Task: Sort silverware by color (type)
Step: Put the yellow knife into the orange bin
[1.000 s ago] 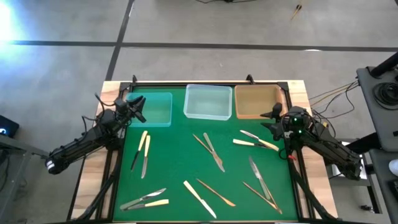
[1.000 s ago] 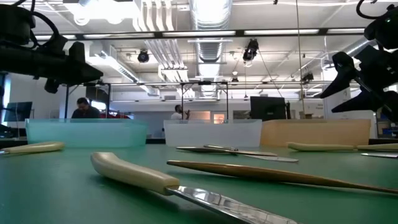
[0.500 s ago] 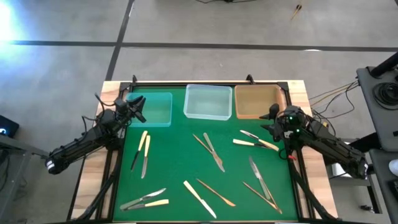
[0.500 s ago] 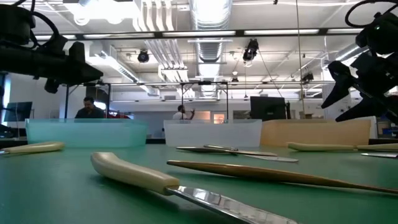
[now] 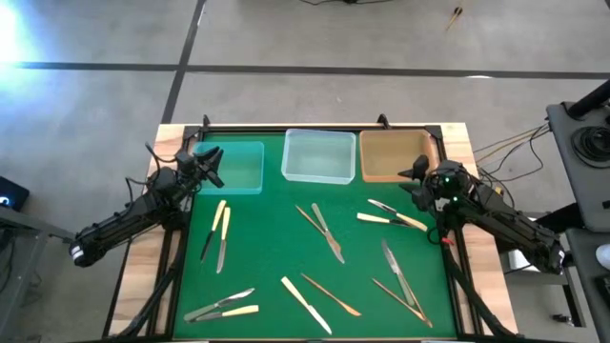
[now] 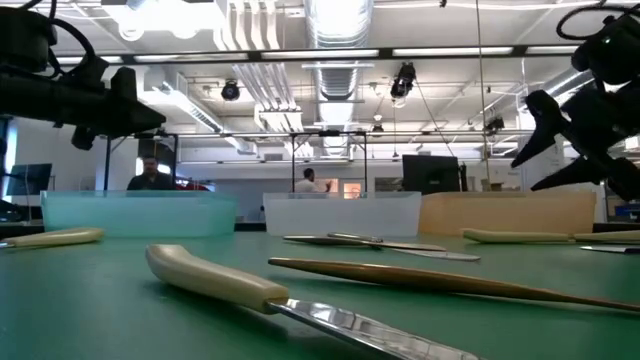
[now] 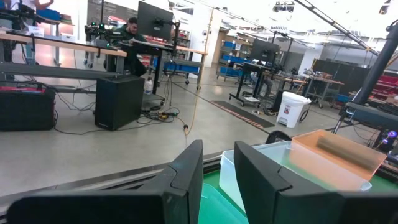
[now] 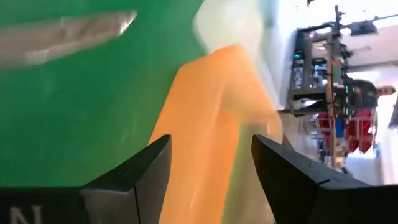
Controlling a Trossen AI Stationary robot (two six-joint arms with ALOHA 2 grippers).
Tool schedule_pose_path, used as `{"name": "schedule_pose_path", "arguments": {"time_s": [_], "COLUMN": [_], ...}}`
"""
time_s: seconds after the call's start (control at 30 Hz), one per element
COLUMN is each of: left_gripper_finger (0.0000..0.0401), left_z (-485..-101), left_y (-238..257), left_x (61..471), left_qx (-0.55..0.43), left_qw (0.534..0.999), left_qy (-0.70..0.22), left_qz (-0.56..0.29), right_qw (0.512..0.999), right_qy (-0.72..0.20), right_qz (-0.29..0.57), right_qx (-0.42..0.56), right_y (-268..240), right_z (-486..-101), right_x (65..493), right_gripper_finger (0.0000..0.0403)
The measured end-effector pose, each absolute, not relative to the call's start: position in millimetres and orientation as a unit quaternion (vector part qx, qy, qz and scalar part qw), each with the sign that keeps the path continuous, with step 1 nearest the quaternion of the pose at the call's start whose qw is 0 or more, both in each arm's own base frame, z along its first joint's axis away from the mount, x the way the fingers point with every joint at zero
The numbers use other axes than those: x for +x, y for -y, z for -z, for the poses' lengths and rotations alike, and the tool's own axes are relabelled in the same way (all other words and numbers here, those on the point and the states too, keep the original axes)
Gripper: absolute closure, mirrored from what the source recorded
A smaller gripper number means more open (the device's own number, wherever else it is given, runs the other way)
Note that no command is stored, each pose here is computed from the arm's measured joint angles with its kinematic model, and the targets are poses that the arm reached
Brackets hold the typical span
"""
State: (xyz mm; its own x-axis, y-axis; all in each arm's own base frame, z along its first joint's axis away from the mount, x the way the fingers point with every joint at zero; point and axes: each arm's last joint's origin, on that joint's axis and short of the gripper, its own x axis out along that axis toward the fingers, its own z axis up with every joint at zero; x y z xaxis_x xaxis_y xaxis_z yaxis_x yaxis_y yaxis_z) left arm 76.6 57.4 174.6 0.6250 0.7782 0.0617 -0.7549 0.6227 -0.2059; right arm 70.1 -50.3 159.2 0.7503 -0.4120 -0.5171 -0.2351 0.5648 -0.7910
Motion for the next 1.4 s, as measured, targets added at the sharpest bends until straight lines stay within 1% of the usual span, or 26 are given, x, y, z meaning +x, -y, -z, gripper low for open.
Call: {"name": "schedule_pose_path", "arguments": {"time_s": [0.1,0.17,0.3,0.43,0.53,0.67,0.73,0.77,0.9,1.03,1.13,1.23,1.33,1.4], "left_gripper_finger": [0.0326,0.0326,0.0326,0.0326,0.0326,0.0326,0.0326,0.0326,0.0326,0.0326,0.0326,0.0326,0.0326,0.0326], "left_z": [-175,-175,-175,-175,-175,-175,-175,-175,-175,-175,-175,-175,-175,-175], "left_y": [-57,-57,-57,-57,-57,-57,-57,-57,-57,-57,-57,-57,-57,-57], "left_x": [77,77,77,77,77,77,77,77,77,77,77,77,77,77], "left_qx": [-0.080,-0.080,-0.080,-0.080,-0.080,-0.080,-0.080,-0.080,-0.080,-0.080,-0.080,-0.080,-0.080,-0.080], "left_qw": [0.898,0.898,0.898,0.898,0.898,0.898,0.898,0.898,0.898,0.898,0.898,0.898,0.898,0.898], "left_qy": [0.072,0.073,0.072,0.072,0.073,0.072,0.073,0.073,0.072,0.072,0.072,0.072,0.073,0.072], "left_qz": [-0.427,-0.427,-0.427,-0.427,-0.427,-0.427,-0.427,-0.427,-0.427,-0.427,-0.427,-0.427,-0.427,-0.427], "right_qw": [0.887,0.916,0.941,0.964,0.981,0.992,0.991,0.990,0.973,0.939,0.910,0.892,0.891,0.901], "right_qy": [-0.277,-0.228,-0.122,-0.040,-0.002,0.023,0.023,0.022,-0.003,-0.037,-0.056,-0.065,-0.067,-0.063], "right_qz": [0.091,0.096,0.097,0.115,0.122,0.121,0.123,0.134,0.192,0.205,0.201,0.198,0.205,0.209], "right_qx": [-0.359,-0.317,-0.301,-0.237,-0.150,0.009,0.048,0.032,-0.127,-0.273,-0.357,-0.400,-0.399,-0.375], "right_y": [51,51,51,52,52,52,52,52,55,56,56,56,57,57], "right_z": [-168,-174,-192,-207,-213,-214,-213,-213,-214,-214,-214,-214,-214,-214], "right_x": [75,78,83,84,84,84,84,84,83,83,83,83,83,82], "right_gripper_finger": [0.0188,0.0188,0.0188,0.0188,0.0188,0.0188,0.0188,0.0188,0.0188,0.0188,0.0188,0.0188,0.0188,0.0188]}}
